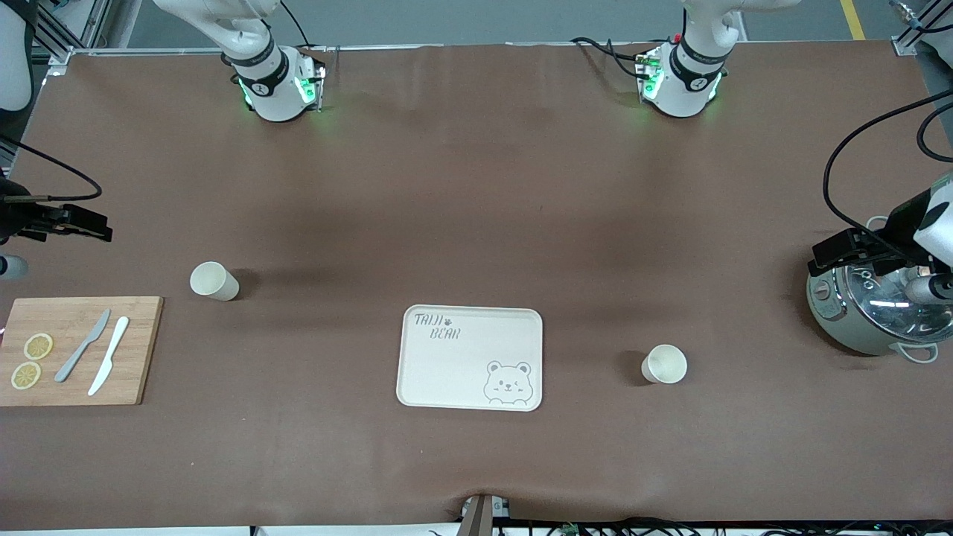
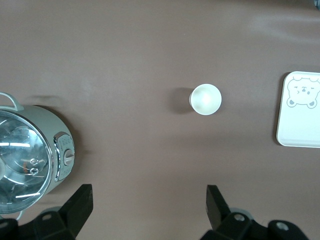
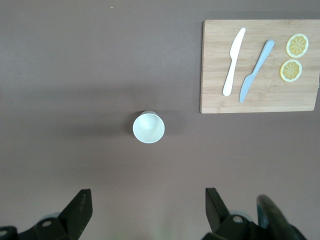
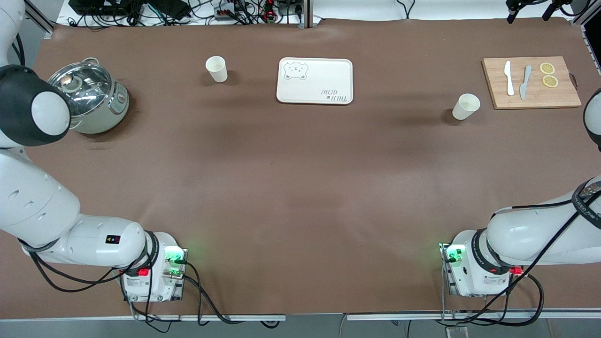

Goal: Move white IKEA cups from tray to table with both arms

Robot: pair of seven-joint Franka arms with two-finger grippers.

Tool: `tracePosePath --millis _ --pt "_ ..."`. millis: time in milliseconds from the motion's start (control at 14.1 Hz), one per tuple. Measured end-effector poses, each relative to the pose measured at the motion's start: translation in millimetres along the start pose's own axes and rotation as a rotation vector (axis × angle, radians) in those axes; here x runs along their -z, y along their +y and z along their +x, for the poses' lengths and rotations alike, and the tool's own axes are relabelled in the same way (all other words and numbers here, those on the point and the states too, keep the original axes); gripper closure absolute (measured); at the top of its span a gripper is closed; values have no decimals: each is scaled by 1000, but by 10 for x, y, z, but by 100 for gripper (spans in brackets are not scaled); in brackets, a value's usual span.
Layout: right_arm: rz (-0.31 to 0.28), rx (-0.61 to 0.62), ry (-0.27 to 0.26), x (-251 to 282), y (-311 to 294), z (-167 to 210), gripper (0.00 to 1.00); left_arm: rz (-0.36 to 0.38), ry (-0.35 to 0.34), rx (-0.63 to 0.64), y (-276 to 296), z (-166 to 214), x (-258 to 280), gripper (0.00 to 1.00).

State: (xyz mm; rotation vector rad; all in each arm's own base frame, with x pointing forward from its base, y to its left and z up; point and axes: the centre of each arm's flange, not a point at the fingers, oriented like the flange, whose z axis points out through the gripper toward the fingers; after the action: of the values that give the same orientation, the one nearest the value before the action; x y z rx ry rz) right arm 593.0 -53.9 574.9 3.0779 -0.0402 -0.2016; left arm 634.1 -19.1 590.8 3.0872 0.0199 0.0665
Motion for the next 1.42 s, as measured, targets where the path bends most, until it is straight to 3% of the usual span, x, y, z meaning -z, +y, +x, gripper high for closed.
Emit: tracePosePath --millis 284,568,1420 --pt "0 -64 31 146 -34 -114 0 0 0 3 -22 1 1 0" --pt "1 -70 95 215 -36 -321 0 0 0 6 -35 1 2 0" --pt "19 -29 147 585 -285 -537 0 53 19 -64 -88 30 8 0"
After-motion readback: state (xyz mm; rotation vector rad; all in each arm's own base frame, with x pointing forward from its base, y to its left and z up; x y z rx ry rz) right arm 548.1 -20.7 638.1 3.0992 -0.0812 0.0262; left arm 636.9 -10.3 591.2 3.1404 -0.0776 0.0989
